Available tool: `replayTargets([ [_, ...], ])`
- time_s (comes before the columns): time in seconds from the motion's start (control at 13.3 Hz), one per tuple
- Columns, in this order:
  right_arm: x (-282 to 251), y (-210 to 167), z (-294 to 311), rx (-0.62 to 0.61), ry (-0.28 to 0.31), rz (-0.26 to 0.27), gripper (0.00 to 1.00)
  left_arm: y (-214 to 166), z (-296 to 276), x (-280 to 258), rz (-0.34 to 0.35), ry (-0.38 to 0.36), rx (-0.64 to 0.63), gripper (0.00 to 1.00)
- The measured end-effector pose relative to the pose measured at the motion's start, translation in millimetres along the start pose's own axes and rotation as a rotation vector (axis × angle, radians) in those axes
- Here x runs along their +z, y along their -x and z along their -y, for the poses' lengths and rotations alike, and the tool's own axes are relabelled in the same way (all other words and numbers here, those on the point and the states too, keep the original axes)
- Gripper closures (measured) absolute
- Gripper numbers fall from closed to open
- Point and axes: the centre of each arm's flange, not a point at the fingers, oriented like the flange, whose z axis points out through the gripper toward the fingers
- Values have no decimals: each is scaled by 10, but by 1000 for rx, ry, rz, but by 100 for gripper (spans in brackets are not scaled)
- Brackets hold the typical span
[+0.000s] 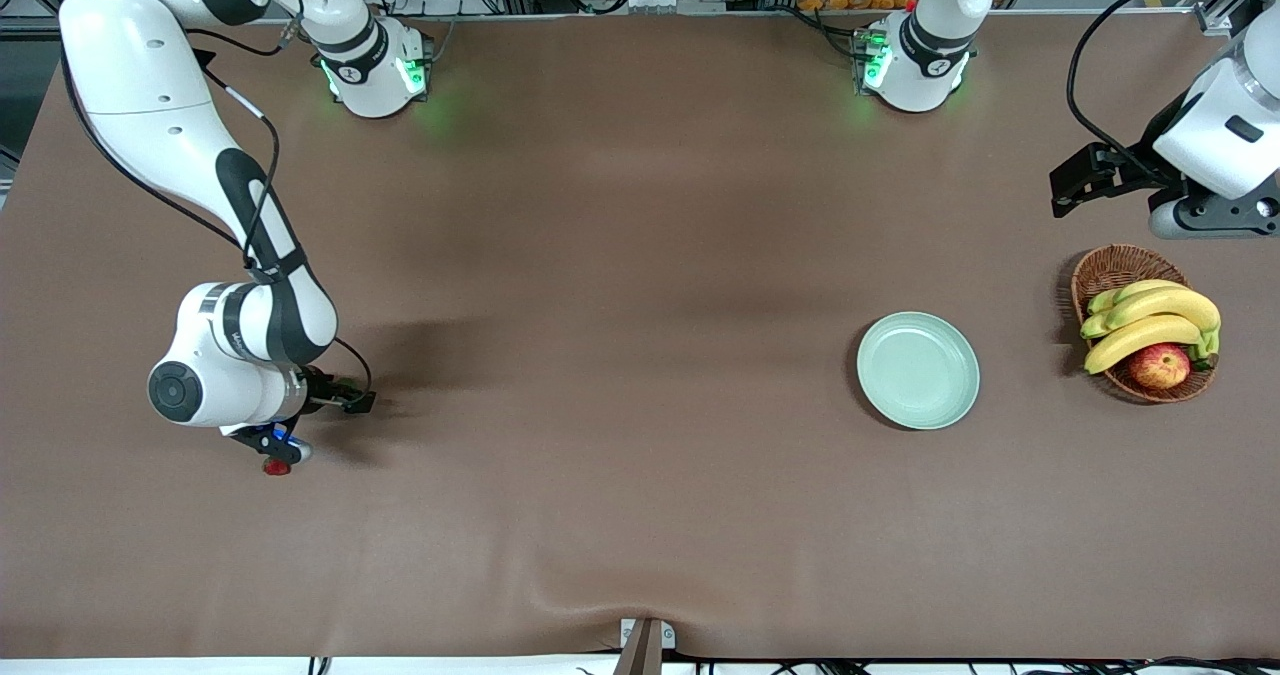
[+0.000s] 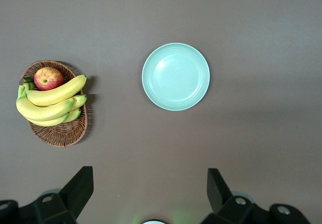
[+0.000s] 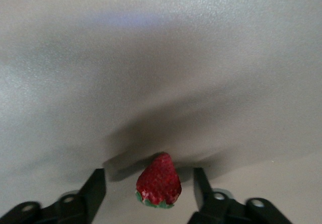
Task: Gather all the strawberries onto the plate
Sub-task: 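Grasp the nearest red strawberry with the right gripper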
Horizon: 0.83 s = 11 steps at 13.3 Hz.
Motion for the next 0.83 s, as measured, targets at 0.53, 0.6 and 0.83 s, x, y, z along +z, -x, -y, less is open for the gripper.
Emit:
replayTargets([
  [0.53, -59, 7, -1, -1, -1, -1, 67, -23, -38, 40, 7, 0, 7, 0],
  [0.6, -108, 16, 10, -4, -3, -2, 67, -23, -36, 41, 7, 0, 6, 0],
  [0.83, -514, 130, 163, -34, -14, -17, 67, -28, -31, 48, 9, 0, 5, 0],
])
